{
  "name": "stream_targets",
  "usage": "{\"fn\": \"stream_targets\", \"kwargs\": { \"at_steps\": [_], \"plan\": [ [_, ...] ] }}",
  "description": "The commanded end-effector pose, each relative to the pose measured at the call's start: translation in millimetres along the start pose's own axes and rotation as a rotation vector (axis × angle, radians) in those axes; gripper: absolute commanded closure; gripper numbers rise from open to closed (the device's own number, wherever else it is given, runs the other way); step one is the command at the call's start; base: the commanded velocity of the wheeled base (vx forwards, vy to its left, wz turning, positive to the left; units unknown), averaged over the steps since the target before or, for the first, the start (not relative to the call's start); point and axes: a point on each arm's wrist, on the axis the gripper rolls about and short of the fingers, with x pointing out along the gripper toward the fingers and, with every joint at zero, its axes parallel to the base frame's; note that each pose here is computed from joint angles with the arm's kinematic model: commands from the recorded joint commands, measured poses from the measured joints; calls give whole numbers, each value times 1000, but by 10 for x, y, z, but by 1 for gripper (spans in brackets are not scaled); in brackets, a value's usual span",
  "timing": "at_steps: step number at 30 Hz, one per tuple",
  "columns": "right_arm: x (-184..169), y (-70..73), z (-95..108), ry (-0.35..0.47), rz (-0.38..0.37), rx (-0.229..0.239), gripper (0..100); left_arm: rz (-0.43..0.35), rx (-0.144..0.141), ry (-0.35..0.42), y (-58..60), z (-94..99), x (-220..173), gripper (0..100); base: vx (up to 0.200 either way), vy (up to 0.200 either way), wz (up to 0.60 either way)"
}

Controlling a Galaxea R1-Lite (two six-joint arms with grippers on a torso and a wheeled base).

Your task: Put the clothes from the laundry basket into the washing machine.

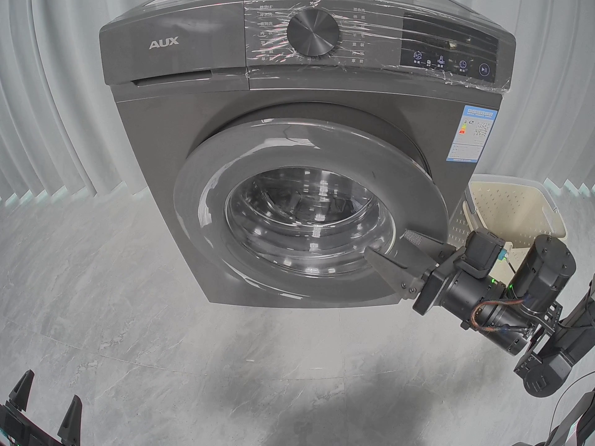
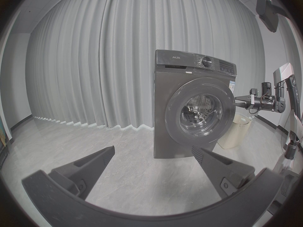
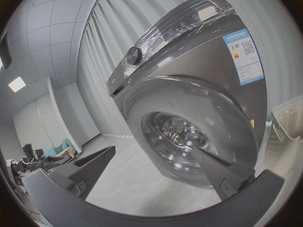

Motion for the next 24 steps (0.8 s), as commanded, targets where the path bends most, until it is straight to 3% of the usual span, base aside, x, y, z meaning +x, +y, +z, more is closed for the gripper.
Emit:
{"fn": "stream_targets", "kwargs": {
  "at_steps": [1,7,12,19,24],
  "plan": [
    [116,-76,24,-32,-34,-5,0,-1,1,2,0,-53,1,0,0,0,0],
    [71,-81,7,-19,-42,-6,0,-1,1,2,0,-53,1,0,0,0,0],
    [-102,-38,-109,53,-38,-35,0,1,2,2,0,-53,1,0,0,0,0],
    [40,-94,127,-63,-51,-44,0,1,2,2,0,-53,1,0,0,0,0],
    [78,-172,182,-89,-75,-50,0,-1,2,2,0,-53,1,0,0,0,0]
  ]
}}
